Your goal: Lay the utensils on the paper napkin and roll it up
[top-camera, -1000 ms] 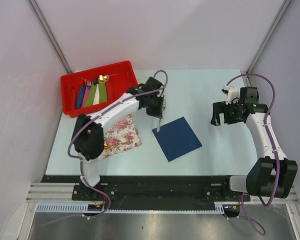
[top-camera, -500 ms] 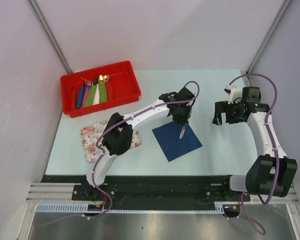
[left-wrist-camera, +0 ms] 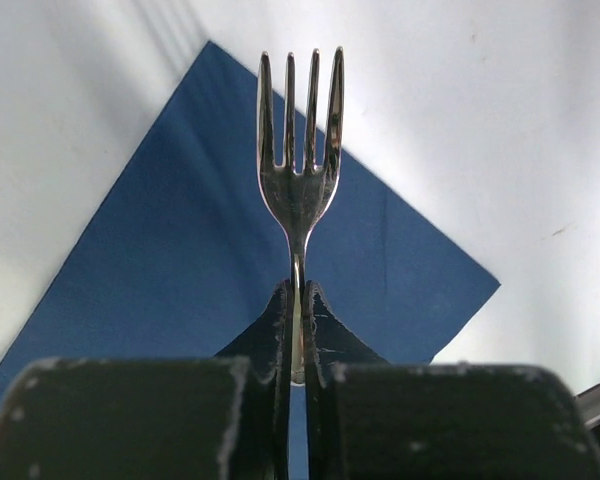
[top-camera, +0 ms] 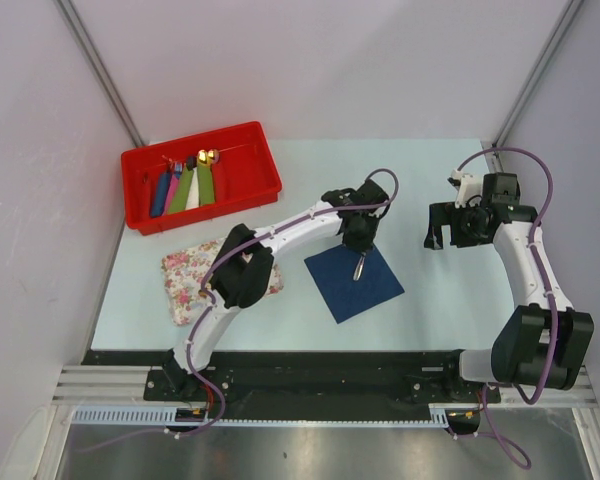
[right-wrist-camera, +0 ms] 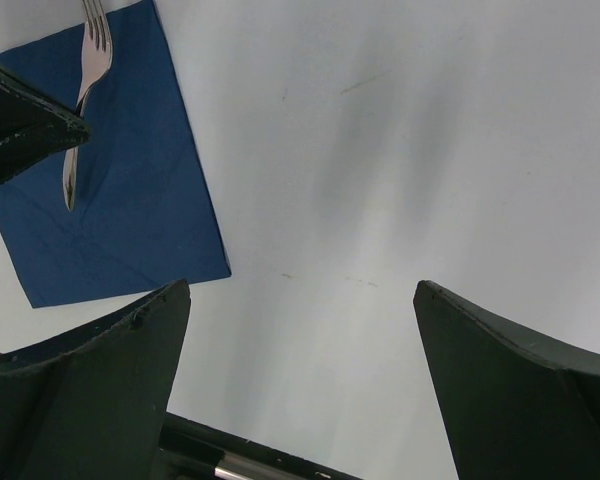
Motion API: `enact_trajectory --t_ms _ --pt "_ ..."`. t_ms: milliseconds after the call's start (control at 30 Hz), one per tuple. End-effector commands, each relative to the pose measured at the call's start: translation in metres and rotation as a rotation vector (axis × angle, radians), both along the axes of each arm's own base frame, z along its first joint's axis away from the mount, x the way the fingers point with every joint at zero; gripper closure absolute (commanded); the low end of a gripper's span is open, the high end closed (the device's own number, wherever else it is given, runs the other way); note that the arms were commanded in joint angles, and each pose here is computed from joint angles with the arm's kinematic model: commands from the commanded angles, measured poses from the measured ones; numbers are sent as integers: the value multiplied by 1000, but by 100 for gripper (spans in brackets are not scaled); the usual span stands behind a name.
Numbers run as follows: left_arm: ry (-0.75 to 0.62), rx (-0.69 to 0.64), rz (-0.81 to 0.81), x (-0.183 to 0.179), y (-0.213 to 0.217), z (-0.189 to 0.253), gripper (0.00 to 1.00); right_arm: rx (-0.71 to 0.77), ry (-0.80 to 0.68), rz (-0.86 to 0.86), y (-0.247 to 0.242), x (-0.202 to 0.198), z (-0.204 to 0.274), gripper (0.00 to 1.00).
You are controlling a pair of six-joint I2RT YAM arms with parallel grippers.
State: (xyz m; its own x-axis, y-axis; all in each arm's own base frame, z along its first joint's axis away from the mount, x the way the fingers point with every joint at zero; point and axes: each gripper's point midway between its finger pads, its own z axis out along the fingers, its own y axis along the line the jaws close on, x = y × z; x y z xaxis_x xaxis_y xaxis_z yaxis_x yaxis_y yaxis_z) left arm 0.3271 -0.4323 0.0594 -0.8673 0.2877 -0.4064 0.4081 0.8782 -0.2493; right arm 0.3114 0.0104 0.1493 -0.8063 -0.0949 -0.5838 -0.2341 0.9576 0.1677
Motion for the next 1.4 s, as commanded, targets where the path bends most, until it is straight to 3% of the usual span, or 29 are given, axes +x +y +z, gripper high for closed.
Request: enact_trajectory --t_ms 0,767,1133,1367 --pt "7 13 -2 -6 3 -3 96 5 -46 -5 -1 12 11 0" --pt "61 24 26 -17 10 -19 99 4 -51 -13 -1 5 12 0" --pt "75 26 56 -8 15 -26 81 3 -47 -20 -4 8 11 0" --pt "30 9 72 3 14 -7 68 2 -44 -19 -5 12 12 0"
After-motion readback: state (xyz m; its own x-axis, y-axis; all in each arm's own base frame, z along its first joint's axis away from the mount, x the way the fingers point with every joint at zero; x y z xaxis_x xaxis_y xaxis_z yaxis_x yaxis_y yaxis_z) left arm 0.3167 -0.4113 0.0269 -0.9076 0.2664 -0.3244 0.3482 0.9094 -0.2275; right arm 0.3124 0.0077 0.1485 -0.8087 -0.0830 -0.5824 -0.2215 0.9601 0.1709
